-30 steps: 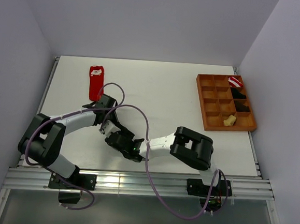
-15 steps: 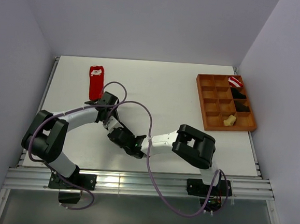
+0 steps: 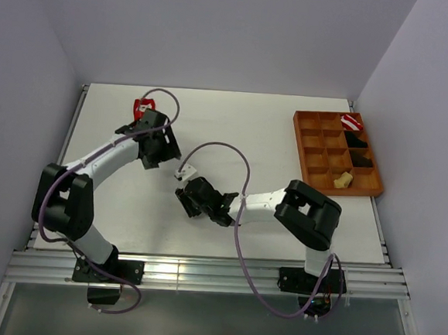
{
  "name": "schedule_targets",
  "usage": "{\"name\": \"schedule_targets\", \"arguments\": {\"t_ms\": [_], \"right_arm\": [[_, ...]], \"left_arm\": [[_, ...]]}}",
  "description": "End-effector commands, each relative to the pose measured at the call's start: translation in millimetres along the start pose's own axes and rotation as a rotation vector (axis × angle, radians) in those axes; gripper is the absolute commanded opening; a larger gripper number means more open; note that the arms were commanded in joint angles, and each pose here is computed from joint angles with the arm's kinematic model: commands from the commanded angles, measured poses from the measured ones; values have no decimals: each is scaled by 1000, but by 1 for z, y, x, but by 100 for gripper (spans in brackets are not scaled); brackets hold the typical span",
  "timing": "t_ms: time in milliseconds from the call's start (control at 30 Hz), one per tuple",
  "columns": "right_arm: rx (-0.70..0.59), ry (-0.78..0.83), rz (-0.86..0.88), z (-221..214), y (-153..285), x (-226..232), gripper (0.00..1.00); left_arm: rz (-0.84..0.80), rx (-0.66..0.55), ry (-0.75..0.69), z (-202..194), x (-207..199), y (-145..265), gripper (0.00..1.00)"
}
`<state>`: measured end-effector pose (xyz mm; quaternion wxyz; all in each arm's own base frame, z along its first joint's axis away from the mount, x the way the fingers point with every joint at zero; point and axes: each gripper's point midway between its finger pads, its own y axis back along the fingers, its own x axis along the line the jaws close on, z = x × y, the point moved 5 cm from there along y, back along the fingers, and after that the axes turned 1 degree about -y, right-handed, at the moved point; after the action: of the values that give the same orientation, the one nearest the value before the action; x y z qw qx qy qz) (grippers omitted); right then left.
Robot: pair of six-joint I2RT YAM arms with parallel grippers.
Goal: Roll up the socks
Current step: Roll the sock at the center of the board, then pick up the sock at the center of the board.
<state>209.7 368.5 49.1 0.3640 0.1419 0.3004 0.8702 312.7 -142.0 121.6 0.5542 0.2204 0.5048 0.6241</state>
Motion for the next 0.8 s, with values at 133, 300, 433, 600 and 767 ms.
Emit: {"name": "schedule_targets", "arguments": {"t_ms": [133, 300, 433, 600, 767], "right_arm": [[280, -110, 9, -74, 29, -31, 0], [158, -228, -5, -41, 55, -63, 0], [77, -284, -67, -17, 76, -93, 0], [-8, -348, -219, 8, 112, -136, 0], [-88, -473, -464, 20, 162, -202, 0]], "left_arm": [[-48, -329, 136, 78, 14, 73, 80], [-123, -546, 142, 92, 34, 129, 80], [-192, -717, 103, 74, 49, 177, 80], [-187, -849, 93, 46, 77, 204, 84], [-163, -878, 96, 28, 93, 207, 86]]}}
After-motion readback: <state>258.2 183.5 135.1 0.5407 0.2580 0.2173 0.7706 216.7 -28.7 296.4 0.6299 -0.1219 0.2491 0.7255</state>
